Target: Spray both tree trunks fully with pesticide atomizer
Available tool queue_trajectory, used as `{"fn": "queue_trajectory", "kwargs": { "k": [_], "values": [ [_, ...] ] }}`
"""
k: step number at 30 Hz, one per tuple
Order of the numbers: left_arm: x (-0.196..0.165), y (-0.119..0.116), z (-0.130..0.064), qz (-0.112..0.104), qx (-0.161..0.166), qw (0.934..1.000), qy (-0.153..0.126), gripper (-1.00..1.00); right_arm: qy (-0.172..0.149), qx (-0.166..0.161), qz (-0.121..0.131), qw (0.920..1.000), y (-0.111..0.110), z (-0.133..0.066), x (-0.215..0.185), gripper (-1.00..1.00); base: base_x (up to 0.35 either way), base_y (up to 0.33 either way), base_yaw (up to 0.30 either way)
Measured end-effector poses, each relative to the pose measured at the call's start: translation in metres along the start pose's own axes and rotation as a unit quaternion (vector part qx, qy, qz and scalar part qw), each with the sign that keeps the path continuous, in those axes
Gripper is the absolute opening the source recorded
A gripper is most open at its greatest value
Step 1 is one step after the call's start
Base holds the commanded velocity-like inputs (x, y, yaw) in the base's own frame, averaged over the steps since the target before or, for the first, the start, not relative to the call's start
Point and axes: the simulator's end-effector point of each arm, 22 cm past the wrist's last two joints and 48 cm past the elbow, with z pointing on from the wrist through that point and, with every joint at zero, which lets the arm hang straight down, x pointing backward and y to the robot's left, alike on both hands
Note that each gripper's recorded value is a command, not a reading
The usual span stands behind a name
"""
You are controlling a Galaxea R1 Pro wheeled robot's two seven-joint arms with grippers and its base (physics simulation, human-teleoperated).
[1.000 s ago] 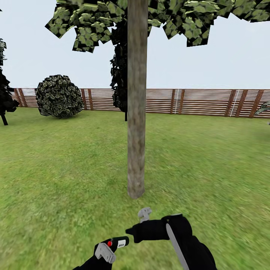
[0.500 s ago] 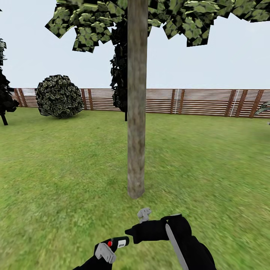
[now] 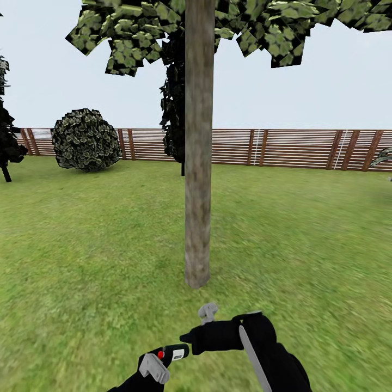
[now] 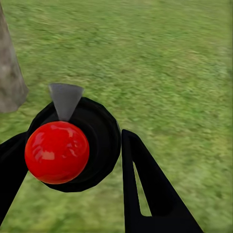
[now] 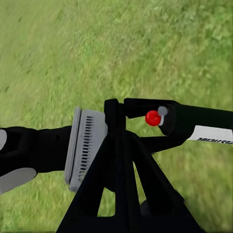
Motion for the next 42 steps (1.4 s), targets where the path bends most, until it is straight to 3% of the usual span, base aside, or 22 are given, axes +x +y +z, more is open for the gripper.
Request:
{"fn": "queue_trajectory", "kwargs": {
  "k": [42],
  "values": [
    [-0.001,-0.013,0.003,0.009,0.015,0.9998,0.0,-1.0,-0.007,-0.015,0.017,0.9997,0.002,0.012,0.003,-1.0,0.0,0.0,0.0]
  ]
}}
